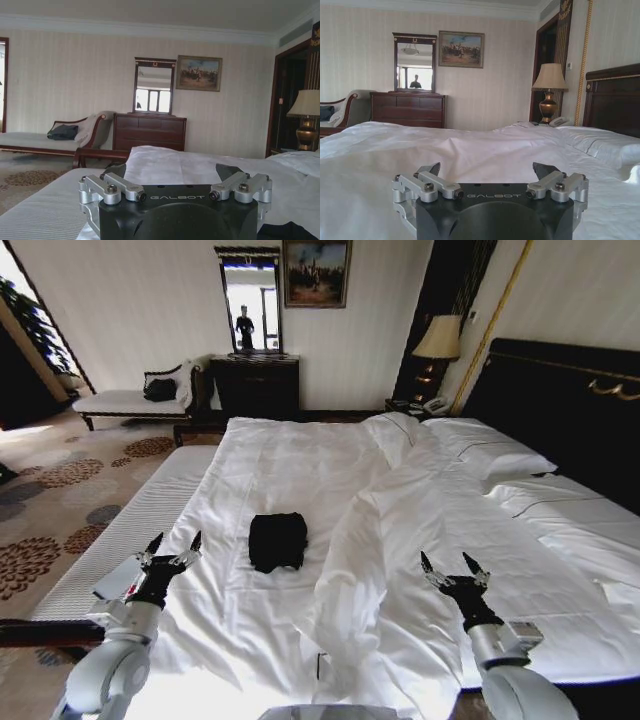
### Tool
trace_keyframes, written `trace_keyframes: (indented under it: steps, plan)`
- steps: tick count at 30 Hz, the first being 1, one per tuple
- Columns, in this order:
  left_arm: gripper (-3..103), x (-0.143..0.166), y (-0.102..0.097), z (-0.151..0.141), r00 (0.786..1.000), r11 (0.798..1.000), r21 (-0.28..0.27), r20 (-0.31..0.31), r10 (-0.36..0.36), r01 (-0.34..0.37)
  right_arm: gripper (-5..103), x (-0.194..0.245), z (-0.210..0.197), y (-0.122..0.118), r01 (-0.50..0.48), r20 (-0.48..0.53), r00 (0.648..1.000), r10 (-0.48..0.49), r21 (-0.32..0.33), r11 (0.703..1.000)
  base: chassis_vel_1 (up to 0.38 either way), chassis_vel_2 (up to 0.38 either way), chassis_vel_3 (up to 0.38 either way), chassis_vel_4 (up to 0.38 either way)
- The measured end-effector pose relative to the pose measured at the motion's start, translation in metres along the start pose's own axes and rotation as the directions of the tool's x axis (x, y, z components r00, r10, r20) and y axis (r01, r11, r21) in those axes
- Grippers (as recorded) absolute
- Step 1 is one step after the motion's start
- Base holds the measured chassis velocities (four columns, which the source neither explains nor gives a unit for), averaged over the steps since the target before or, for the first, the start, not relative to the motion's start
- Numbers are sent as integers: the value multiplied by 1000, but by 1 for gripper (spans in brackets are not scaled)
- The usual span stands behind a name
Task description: Fold the clothes on the bed.
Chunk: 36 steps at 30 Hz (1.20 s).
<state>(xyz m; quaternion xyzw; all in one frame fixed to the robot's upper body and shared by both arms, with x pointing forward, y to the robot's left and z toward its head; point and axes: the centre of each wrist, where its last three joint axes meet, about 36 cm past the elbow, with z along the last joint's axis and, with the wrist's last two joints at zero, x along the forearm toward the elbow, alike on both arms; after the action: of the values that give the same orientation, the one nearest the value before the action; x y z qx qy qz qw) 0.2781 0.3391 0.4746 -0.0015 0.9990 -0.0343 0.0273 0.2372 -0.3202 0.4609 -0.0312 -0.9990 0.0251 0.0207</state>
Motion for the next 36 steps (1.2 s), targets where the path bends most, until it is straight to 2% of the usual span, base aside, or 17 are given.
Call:
trace_keyframes:
  steps: [14, 17, 19, 20, 22, 23, 24, 25, 28, 29, 31, 33, 34, 35, 36]
  plan:
    - [100, 1, 0, -1, 1000, 1000, 0, 3, -3, 3, 100, 0, -3, 4, 1, 2, 1000, -1, -3, 1000, 88, 64, -71, -68]
    - [100, 2, 0, -1, 1000, 1000, 1, 1, -5, 5, 100, 6, -17, 9, -13, 4, 1000, 13, -3, 1000, 0, 0, 0, 0]
    - [100, 3, 1, -1, 1000, 1000, 1, 0, -6, 6, 100, 9, -27, 13, -13, 2, 1000, 13, -26, 1000, 0, 0, 0, 0]
    - [100, 4, 1, 0, 1000, 1000, 0, -1, -9, 9, 100, 17, -49, 23, -4, -36, 999, -1, -135, 991, 0, 0, 0, 0]
    - [100, 5, 1, 2, 1000, 1000, -3, -5, -11, 11, 100, 20, -62, 24, -30, -150, 989, -11, -265, 964, 0, 0, 0, 0]
    - [100, 5, 1, 2, 1000, 1000, -3, -5, -11, 11, 100, 20, -62, 24, -30, -150, 989, -11, -265, 964, 0, 0, 0, 0]
    - [100, 6, 0, 2, 1000, 1000, -5, -7, -12, 12, 100, 19, -68, 18, -54, -216, 976, -18, -319, 946, 0, 0, 0, 0]
    - [100, 7, 0, 2, 1000, 1000, -6, -7, -12, 12, 100, 18, -71, 15, -58, -240, 971, -23, -327, 943, 0, 0, 0, 0]
    - [100, 7, -1, 2, 1000, 1000, -6, -6, -10, 10, 100, 17, -74, 12, -51, -273, 961, -40, -320, 946, 0, 0, 0, 0]
    - [100, 7, -1, 1, 1000, 1000, -7, -5, -8, 8, 100, 16, -74, 14, -10, -291, 953, -86, -313, 950, 0, 0, 0, 0]
    - [100, 6, -2, -1, 1000, 1000, -9, 1, -4, 4, 100, 10, -79, 14, 89, -265, 950, -168, -284, 955, 0, 0, 0, 0]
    - [100, 6, -2, -2, 1000, 1000, -9, 2, -3, 3, 100, 7, -82, 13, 123, -247, 950, -192, -271, 955, 0, 0, 0, 0]
    - [100, 6, -2, -2, 1000, 1000, -9, 4, -5, 5, 100, 3, -86, 12, 171, -221, 948, -230, -256, 951, 0, 0, 0, 0]
    - [100, 6, -2, -2, 1000, 1000, -9, 4, -5, 5, 100, 2, -87, 12, 178, -217, 947, -235, -255, 951, 0, 0, 0, 0]
    - [100, 7, -2, -3, 1000, 1000, -11, 3, -8, 8, 100, -3, -92, 11, 239, -190, 939, -287, -241, 941, 0, 0, 0, 0]
